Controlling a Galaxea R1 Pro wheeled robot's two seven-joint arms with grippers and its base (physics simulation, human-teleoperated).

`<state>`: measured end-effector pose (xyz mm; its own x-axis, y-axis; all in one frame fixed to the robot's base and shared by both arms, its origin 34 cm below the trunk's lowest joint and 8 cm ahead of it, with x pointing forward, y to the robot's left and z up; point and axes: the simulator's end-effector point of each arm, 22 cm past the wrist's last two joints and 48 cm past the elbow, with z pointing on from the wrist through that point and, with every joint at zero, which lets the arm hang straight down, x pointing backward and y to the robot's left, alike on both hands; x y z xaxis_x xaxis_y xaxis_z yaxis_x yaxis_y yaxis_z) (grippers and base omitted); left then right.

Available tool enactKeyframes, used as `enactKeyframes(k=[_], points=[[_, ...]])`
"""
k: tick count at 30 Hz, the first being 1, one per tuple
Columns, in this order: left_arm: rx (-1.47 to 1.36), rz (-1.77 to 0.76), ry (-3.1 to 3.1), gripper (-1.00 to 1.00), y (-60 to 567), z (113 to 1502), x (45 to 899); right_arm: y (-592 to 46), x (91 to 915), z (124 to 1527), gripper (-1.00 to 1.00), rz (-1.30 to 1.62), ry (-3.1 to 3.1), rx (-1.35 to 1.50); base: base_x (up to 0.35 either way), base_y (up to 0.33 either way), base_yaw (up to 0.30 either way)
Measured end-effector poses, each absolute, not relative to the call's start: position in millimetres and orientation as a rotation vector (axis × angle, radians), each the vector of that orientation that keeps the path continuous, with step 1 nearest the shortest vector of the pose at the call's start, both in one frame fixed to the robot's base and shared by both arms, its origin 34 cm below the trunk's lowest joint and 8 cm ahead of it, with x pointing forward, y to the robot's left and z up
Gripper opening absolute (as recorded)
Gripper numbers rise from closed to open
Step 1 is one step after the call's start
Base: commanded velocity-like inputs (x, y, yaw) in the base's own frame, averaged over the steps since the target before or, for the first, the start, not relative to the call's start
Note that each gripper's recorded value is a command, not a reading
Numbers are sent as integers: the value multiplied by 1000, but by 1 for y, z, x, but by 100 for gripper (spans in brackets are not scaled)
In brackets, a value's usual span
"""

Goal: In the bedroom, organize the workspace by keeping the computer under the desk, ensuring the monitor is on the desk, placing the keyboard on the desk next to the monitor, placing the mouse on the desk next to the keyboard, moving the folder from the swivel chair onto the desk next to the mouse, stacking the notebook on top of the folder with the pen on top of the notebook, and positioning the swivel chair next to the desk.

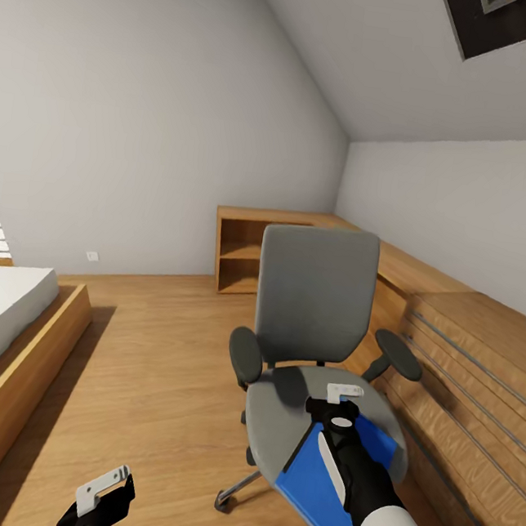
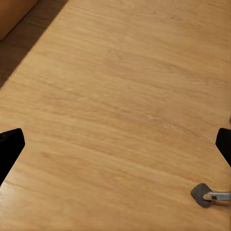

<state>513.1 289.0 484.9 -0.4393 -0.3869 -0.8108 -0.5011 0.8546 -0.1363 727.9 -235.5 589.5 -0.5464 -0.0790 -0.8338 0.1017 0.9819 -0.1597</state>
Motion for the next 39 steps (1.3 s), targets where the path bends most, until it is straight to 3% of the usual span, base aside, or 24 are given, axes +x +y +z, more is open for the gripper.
enactKeyframes(k=[11,17,23,39], points=[[-649,153,2083,100,290,487,513,-236,730,595,100,-230,2128,20,0,0,0],[-649,154,2084,100,290,486,513,-236,750,667,100,-201,1983,54,0,0,0],[-650,153,2084,100,290,486,513,-243,719,721,100,-152,1885,124,0,0,0],[-650,154,2085,100,290,486,513,-240,694,764,100,251,1793,410,0,0,-8]])
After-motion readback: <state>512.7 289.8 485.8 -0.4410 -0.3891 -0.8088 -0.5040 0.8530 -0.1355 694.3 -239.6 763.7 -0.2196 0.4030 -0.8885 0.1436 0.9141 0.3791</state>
